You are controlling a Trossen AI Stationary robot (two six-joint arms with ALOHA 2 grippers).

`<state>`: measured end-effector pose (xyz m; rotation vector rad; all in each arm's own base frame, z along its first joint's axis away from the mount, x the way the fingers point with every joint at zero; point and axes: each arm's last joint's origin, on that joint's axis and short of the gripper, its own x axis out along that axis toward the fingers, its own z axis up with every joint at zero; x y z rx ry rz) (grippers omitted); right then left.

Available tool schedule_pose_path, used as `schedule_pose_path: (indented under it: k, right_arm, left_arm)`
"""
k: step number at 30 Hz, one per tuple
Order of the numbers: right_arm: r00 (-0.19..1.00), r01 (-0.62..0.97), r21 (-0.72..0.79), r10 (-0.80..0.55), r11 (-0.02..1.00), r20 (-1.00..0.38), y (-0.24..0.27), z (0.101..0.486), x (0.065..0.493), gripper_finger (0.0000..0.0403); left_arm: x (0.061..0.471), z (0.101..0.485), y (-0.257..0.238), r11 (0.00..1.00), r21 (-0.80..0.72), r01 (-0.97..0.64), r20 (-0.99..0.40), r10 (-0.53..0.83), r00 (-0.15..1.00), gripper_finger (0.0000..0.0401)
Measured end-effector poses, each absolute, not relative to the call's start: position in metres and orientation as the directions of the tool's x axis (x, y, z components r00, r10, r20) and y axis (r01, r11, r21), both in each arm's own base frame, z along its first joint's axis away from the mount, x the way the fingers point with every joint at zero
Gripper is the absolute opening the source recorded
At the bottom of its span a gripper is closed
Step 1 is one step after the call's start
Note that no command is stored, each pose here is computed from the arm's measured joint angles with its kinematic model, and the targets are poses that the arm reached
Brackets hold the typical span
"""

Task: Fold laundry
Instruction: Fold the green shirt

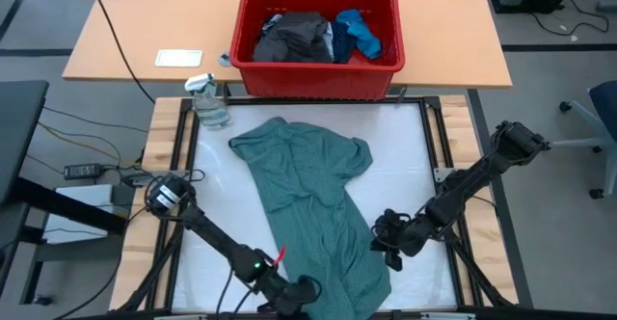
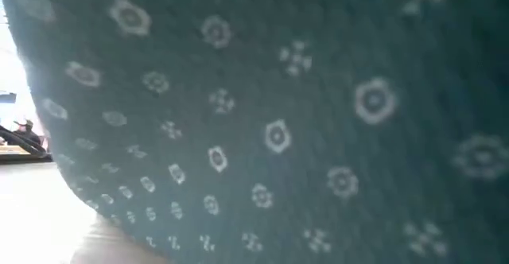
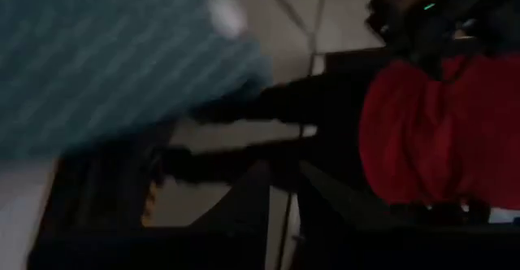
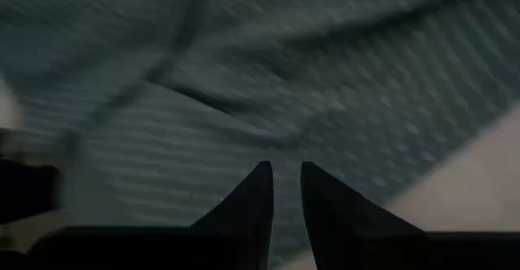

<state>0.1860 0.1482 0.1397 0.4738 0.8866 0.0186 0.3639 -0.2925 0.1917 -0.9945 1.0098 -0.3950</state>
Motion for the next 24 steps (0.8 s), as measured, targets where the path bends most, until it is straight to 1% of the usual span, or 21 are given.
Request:
schedule_pose_path:
  k: [3, 5, 7, 11, 13, 14, 16, 20, 22, 24]
  right_arm:
    - [0.595, 0.207, 0.396, 0.206, 0.895, -0.777, 0.148, 0.122, 0.185, 0.0075]
    - [0.568, 0.22, 0.443, 0.255, 0.869, -0.782, 0.155, 0.114, 0.185, 0.0072]
    - [0.531, 0.212, 0.531, 0.36, 0.82, -0.767, 0.166, 0.112, 0.183, 0.0065]
    - [0.454, 0.154, 0.704, 0.583, 0.693, -0.674, 0.192, 0.12, 0.17, 0.0046]
    - [0.46, 0.111, 0.768, 0.652, 0.631, -0.603, 0.199, 0.134, 0.168, 0.0038]
    - [0.465, 0.1, 0.775, 0.659, 0.624, -0.591, 0.199, 0.14, 0.167, 0.0035]
    - [0.473, 0.117, 0.737, 0.615, 0.666, -0.631, 0.189, 0.145, 0.168, 0.0032]
    - [0.544, 0.193, 0.6, 0.424, 0.776, -0.724, 0.15, 0.151, 0.179, 0.003]
    - [0.559, 0.251, 0.512, 0.309, 0.821, -0.769, 0.126, 0.151, 0.186, 0.003]
    - [0.591, 0.31, 0.44, 0.192, 0.843, -0.784, 0.101, 0.153, 0.194, 0.003]
  left_arm:
    - [0.36, 0.187, -0.29, 0.539, -0.806, -0.244, -0.583, -0.654, 0.481, 0.0078]
    - [0.357, 0.189, -0.286, 0.554, -0.778, -0.296, -0.622, -0.615, 0.485, 0.0079]
    - [0.352, 0.194, -0.282, 0.569, -0.744, -0.351, -0.664, -0.567, 0.488, 0.0079]
    - [0.331, 0.209, -0.268, 0.632, -0.603, -0.487, -0.789, -0.384, 0.479, 0.008]
    - [0.32, 0.222, -0.259, 0.657, -0.537, -0.529, -0.828, -0.29, 0.48, 0.008]
    - [0.315, 0.227, -0.254, 0.669, -0.506, -0.545, -0.843, -0.251, 0.476, 0.008]
    - [0.307, 0.235, -0.24, 0.688, -0.431, -0.584, -0.878, -0.171, 0.447, 0.008]
    - [0.306, 0.238, -0.204, 0.726, -0.25, -0.641, -0.933, -0.004, 0.359, 0.008]
    - [0.314, 0.236, -0.183, 0.759, -0.168, -0.629, -0.948, 0.05, 0.313, 0.008]
    - [0.326, 0.229, -0.157, 0.788, -0.137, -0.6, -0.949, 0.068, 0.307, 0.0079]
